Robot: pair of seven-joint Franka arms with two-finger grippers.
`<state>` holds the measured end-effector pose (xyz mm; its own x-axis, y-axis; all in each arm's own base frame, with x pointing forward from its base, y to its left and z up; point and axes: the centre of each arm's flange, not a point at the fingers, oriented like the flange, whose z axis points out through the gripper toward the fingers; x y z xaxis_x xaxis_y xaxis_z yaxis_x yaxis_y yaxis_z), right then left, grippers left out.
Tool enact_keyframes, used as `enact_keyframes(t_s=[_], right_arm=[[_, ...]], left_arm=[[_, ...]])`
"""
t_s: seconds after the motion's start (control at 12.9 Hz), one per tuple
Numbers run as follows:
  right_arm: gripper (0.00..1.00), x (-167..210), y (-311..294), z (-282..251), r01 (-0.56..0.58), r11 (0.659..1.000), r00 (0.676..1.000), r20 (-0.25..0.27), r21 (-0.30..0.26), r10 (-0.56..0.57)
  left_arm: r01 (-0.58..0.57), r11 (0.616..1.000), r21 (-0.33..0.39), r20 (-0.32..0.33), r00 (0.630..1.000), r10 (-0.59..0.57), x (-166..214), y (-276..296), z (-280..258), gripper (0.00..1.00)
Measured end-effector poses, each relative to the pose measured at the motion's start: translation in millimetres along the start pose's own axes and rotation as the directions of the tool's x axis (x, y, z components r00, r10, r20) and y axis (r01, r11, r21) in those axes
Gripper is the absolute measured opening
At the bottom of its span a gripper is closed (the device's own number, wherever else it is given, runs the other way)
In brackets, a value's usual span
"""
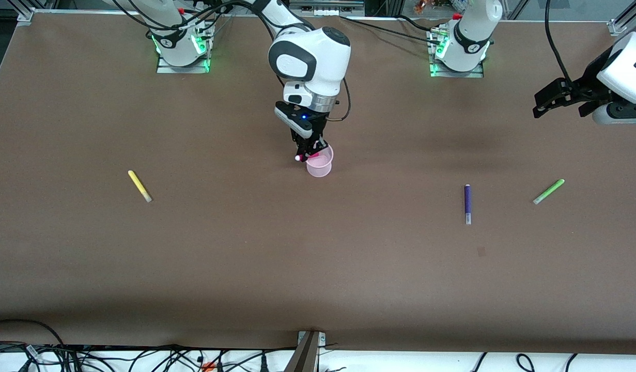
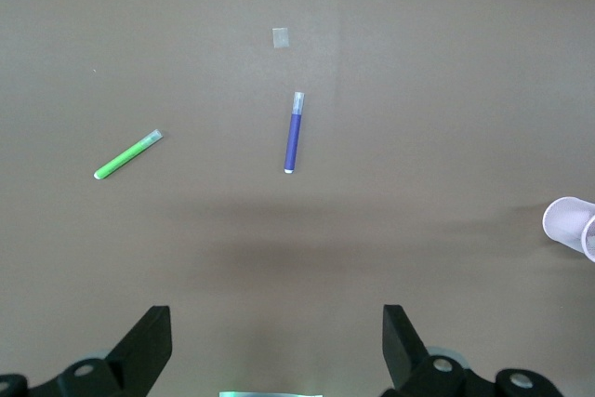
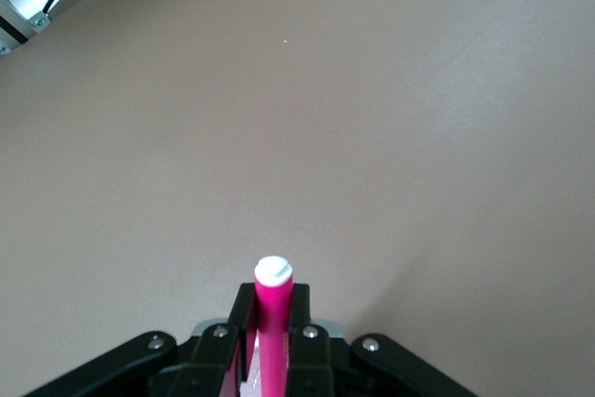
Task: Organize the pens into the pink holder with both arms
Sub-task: 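Lower the pink marker into the holder and open the right gripper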
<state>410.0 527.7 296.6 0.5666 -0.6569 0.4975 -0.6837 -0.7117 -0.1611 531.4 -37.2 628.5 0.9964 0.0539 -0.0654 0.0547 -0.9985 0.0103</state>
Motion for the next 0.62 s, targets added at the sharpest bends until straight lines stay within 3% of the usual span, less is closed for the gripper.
enact_keyframes(t_s=[0.62], right_arm=[[0.18,-24,6,3,0.051,0.999,0.999,-0.017,-0.001,-0.051]], left_arm=[[0.000,1.000,0.000,-0.001,1.000,0.000,0,0,0,1.00]])
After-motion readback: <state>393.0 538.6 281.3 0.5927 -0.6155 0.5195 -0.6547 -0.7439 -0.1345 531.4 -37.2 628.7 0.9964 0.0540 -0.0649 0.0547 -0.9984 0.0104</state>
